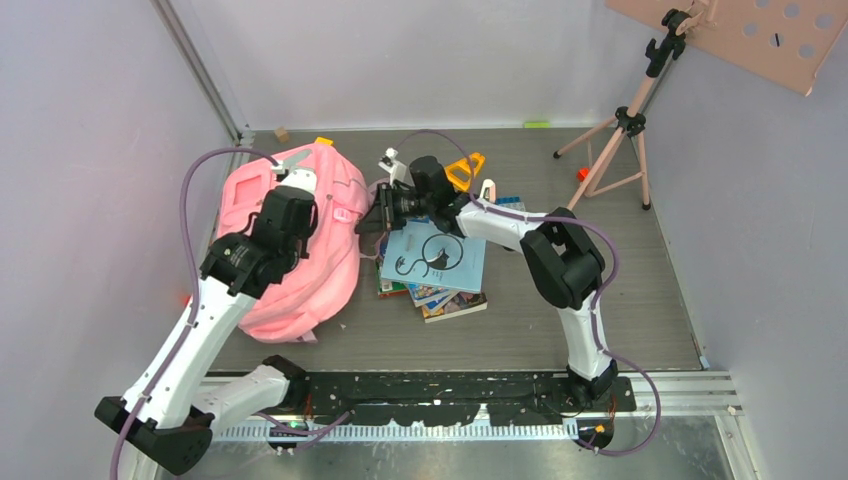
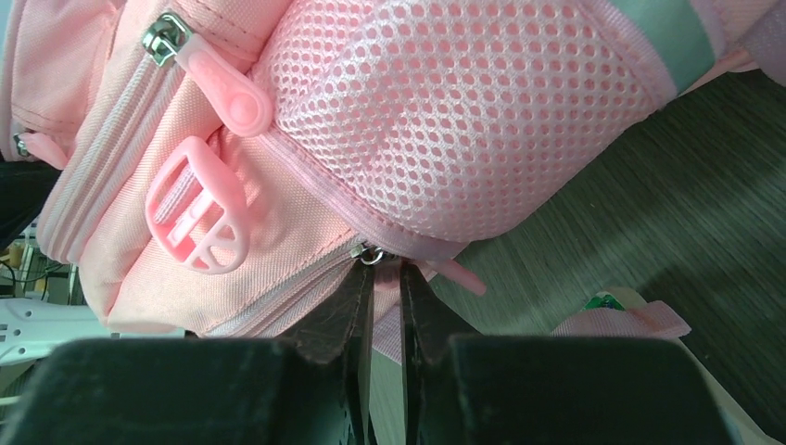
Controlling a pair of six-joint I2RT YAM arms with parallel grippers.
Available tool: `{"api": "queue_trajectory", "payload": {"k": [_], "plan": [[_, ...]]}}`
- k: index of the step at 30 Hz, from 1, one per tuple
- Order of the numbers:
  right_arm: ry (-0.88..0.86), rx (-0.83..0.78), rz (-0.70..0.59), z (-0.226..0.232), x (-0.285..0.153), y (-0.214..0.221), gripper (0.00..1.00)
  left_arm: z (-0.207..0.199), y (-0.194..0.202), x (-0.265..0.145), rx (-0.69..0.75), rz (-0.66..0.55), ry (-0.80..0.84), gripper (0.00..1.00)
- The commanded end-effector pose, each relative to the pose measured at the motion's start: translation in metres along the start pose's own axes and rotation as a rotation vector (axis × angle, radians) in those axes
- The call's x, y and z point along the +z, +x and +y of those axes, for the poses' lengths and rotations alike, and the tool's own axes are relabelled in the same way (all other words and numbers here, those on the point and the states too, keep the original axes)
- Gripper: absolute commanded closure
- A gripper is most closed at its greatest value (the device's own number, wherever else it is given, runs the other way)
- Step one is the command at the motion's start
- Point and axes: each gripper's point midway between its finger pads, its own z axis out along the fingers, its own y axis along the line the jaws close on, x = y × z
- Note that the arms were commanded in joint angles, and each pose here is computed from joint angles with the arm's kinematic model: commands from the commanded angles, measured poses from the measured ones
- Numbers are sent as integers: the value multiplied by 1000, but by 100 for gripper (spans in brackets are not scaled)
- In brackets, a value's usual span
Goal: Pack the student bag
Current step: Unzip the student bag at the center of the board.
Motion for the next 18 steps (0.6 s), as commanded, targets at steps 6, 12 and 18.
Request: {"api": "queue_trajectory", "payload": {"k": [6, 12, 18], "plan": [[-27, -71, -37, 43, -25, -18, 99, 6, -40, 3, -86, -137, -34, 100], [26, -88, 36, 39, -31, 1, 99, -2, -43, 16, -119, -132, -4, 100], [40, -116, 111, 50, -34, 20, 99, -11, -44, 27, -141, -120, 24, 100]]}}
